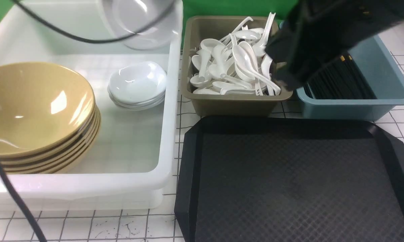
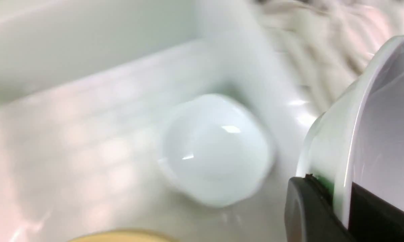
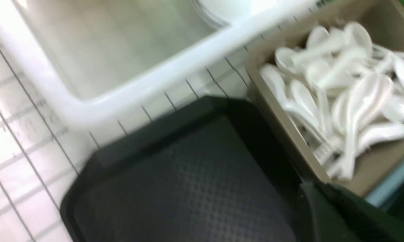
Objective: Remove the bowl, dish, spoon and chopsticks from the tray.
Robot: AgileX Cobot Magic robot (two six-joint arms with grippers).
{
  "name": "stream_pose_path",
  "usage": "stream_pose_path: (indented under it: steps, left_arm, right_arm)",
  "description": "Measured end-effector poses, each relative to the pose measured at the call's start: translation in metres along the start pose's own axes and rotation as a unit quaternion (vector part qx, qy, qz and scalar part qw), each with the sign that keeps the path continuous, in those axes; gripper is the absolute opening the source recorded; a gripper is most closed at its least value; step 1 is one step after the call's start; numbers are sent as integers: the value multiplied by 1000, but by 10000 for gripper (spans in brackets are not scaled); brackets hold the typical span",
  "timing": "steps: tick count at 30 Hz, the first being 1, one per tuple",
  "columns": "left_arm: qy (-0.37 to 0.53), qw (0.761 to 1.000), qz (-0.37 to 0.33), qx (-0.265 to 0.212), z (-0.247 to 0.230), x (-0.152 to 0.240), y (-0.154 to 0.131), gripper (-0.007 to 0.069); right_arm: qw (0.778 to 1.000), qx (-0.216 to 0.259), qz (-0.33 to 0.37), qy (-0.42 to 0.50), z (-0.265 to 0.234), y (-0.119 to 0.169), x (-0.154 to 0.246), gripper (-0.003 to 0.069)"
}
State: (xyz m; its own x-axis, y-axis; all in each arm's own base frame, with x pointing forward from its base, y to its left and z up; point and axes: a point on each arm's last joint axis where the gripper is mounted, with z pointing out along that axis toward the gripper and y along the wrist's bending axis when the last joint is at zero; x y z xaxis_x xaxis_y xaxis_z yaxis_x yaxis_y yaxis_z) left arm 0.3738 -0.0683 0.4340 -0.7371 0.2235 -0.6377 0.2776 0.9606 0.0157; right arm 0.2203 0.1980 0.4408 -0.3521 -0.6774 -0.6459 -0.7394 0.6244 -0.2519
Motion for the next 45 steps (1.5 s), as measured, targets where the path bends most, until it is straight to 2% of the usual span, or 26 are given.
stream_pose_path:
  steps: [4,8,19,22,26,27,30,31,32,34,37,40,41,45]
  left_arm:
    - [30,999,-43,6,26,13,35,3]
    - [41,996,-79,12,71,23,56,3]
    - [102,988,-105,57,180,50,65,8]
    - [108,988,-99,57,195,55,67,30]
    - [107,989,-78,57,201,57,69,111]
    - [106,990,-67,58,201,57,69,169]
    - [99,992,-51,55,198,52,70,279]
    - [97,993,-41,50,193,48,71,337]
    - [94,993,-41,50,191,47,71,345]
    - [90,995,-25,42,172,35,72,424]
    - [81,996,0,28,135,16,71,468]
    - [54,998,-8,6,104,2,71,463]
    - [29,999,-20,-10,74,-5,69,442]
    - [-20,999,-24,-32,10,-8,61,345]
  right_arm:
    - [1000,-6,-1,-5,22,2,-7,48]
    - [1000,-11,-14,10,42,5,-9,48]
    - [999,-16,-40,26,63,7,-9,48]
    - [998,-16,-48,26,63,7,-9,48]
    - [998,-16,-55,26,63,7,-9,48]
    - [998,-16,-56,26,63,7,-9,48]
    - [998,-13,-59,32,63,6,-8,48]
    - [997,-9,-63,40,63,5,-7,48]
    - [997,-8,-63,41,63,5,-7,48]
    - [996,-1,-68,56,63,4,-4,48]
    - [995,4,-64,72,59,2,-1,48]
    - [996,4,-54,76,51,2,1,48]
    - [996,3,-47,79,43,2,3,48]
    - [997,-1,-36,70,24,1,6,48]
